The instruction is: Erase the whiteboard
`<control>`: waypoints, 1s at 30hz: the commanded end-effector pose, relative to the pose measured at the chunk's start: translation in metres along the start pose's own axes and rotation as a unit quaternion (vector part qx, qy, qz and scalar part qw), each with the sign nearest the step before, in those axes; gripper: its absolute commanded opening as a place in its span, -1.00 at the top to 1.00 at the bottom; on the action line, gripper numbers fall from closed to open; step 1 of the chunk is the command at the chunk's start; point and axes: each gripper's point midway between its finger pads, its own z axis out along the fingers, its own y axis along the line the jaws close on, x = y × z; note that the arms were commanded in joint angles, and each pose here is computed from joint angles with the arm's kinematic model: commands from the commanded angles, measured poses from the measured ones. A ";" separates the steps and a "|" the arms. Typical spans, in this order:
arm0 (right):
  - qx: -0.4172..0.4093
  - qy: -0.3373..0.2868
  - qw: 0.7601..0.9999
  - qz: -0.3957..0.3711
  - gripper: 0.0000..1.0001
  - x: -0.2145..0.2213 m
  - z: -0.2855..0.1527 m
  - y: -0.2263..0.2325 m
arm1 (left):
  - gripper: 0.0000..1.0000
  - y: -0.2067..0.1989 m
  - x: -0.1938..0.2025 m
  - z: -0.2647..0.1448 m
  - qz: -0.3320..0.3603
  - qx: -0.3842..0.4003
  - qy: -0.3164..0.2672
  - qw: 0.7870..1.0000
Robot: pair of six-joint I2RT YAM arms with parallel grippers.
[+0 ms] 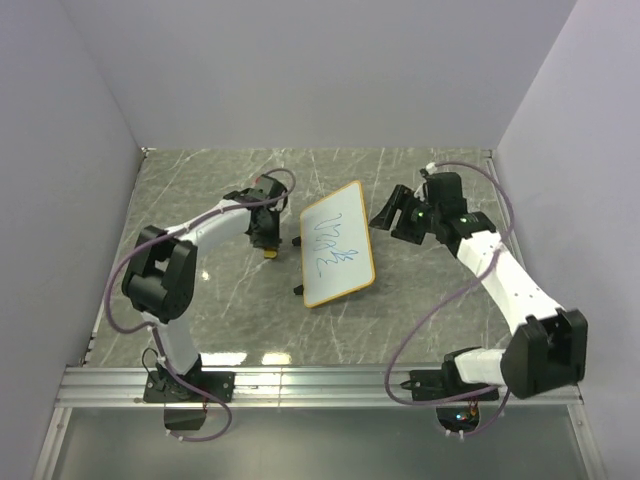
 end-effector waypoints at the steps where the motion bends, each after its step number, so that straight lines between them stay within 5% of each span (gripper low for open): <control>1: -0.039 -0.001 0.999 -0.016 -0.47 -0.014 0.009 0.022 | 0.99 -0.057 -0.025 -0.062 0.001 0.082 -0.057 0.995; 14: -0.031 0.072 0.997 -0.012 -0.05 0.009 0.052 0.009 | 0.99 -0.180 0.024 -0.097 0.077 0.192 -0.040 0.978; 30: -0.017 0.116 0.993 -0.029 1.00 0.022 0.062 0.013 | 0.99 -0.276 0.052 -0.143 0.116 0.339 -0.022 0.933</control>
